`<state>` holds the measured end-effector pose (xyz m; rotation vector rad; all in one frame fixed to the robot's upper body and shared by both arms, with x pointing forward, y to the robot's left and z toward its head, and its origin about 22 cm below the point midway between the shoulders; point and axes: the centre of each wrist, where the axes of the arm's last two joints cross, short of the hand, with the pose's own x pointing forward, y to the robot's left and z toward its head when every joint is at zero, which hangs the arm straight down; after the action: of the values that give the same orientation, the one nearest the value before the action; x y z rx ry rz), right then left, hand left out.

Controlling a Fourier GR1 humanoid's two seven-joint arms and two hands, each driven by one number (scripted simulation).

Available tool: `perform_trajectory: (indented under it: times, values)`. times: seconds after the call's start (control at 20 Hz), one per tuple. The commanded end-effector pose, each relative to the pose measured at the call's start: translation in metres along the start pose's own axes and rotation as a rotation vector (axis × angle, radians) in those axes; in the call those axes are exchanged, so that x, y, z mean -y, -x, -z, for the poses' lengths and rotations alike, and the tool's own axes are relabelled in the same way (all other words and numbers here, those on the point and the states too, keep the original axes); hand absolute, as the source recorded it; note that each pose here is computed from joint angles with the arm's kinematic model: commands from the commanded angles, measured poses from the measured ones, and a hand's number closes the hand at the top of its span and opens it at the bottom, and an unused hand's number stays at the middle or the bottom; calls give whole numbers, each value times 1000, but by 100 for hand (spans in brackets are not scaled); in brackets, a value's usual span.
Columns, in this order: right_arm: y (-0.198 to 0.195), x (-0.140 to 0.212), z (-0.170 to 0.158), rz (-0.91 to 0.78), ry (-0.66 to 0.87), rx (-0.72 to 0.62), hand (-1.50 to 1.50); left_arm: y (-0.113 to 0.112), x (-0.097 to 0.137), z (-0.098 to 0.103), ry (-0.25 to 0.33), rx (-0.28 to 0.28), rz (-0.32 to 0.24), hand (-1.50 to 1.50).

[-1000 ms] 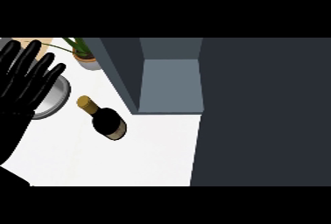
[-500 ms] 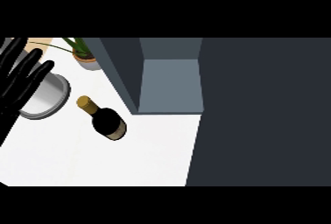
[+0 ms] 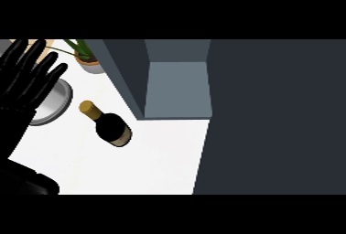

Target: Pick up the wine, place it into the cabinet and close the cabinet

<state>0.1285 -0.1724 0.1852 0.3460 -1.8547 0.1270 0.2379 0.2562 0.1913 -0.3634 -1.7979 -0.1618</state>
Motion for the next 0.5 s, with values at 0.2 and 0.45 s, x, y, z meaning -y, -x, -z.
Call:
perform_trajectory:
  times: [0.2,0.45]
  values:
    - [-38,-2,-33,-50,40,69,-150,21,-9,10,-27,-34,14,-150]
    - [-39,-3,-25,-66,60,79,-150,54,-13,8,-32,-48,1,-150]
